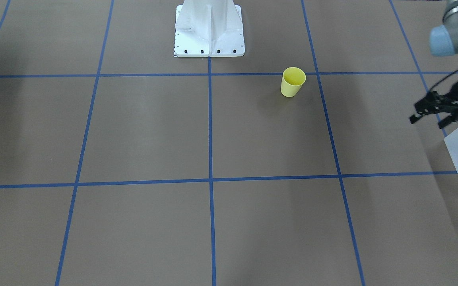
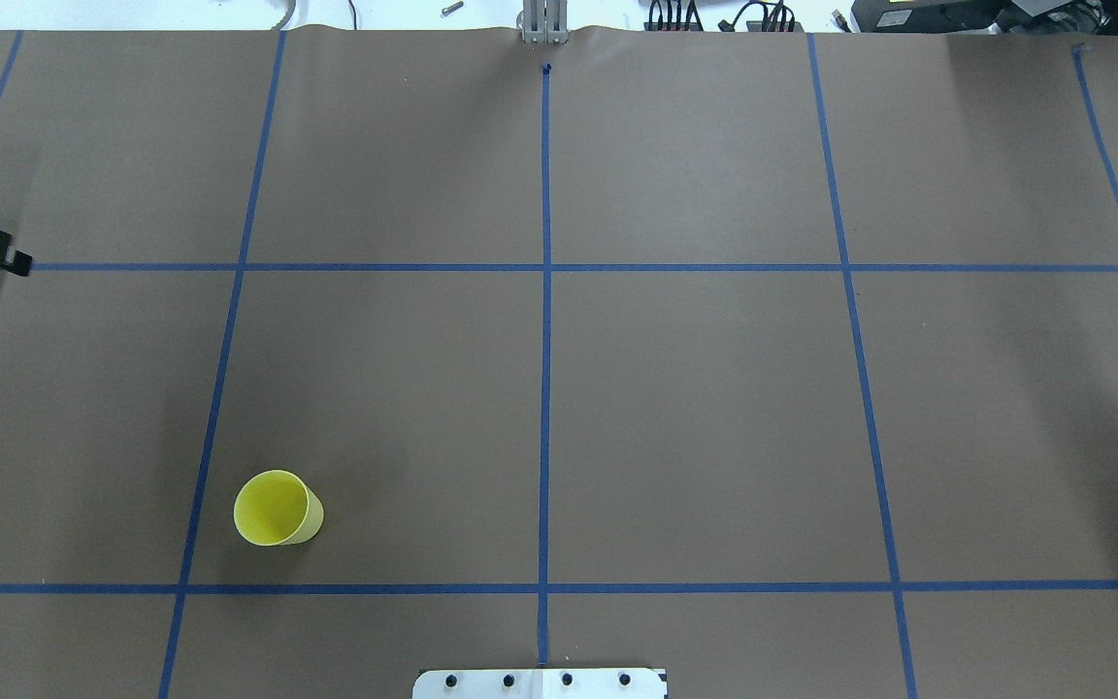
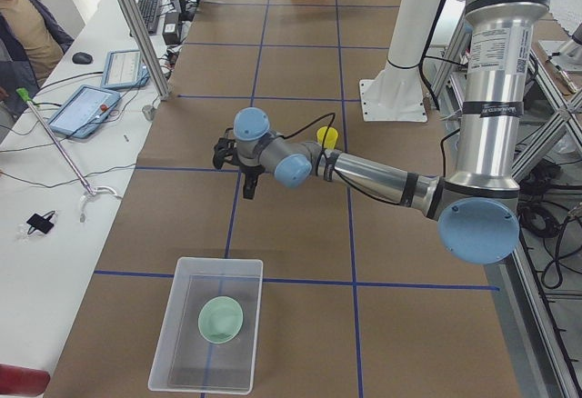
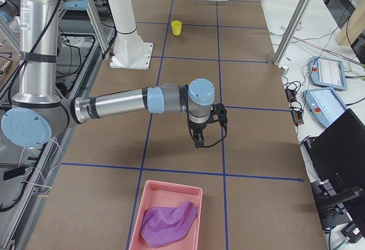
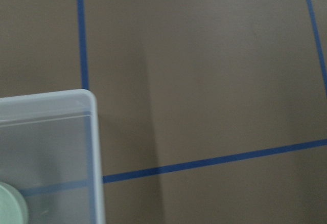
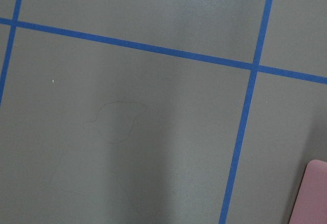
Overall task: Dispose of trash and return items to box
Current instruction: 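Reach the left gripper to the yellow cup and grip its rim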
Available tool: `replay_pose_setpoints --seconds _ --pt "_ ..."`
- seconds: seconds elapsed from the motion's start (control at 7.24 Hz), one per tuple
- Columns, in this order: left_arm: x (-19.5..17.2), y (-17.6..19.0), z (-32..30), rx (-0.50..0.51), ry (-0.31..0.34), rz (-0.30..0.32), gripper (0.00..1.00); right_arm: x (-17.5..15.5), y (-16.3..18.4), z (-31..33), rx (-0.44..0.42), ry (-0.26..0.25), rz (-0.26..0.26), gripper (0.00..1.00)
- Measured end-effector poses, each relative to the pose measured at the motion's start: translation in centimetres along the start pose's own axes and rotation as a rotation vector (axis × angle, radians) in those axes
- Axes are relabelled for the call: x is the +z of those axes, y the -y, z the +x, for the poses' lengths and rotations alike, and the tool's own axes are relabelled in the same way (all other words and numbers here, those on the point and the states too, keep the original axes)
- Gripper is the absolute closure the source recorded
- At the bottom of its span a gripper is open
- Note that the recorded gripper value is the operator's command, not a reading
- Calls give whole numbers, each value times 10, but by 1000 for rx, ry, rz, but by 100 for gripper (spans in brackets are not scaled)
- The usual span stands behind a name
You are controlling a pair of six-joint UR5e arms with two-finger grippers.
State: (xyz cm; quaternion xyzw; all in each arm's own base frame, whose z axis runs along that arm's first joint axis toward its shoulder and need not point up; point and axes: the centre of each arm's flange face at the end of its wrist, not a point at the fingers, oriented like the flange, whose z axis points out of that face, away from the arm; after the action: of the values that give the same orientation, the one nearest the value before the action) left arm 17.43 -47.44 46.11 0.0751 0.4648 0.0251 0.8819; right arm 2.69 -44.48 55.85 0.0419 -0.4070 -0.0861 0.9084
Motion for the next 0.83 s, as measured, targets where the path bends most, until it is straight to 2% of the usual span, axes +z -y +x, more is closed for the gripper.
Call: replay_pose_setpoints --seconds 0.28,0.41,0.83 --pt "28 -70 124 -49 -21 -9 4 1 0 1 -1 0 -2 0" --pt "40 -97 164 -70 -31 -22 6 1 0 1 -2 0 -2 0" --pt "74 -132 211 -65 41 -48 9 1 0 1 -3 0 -1 0"
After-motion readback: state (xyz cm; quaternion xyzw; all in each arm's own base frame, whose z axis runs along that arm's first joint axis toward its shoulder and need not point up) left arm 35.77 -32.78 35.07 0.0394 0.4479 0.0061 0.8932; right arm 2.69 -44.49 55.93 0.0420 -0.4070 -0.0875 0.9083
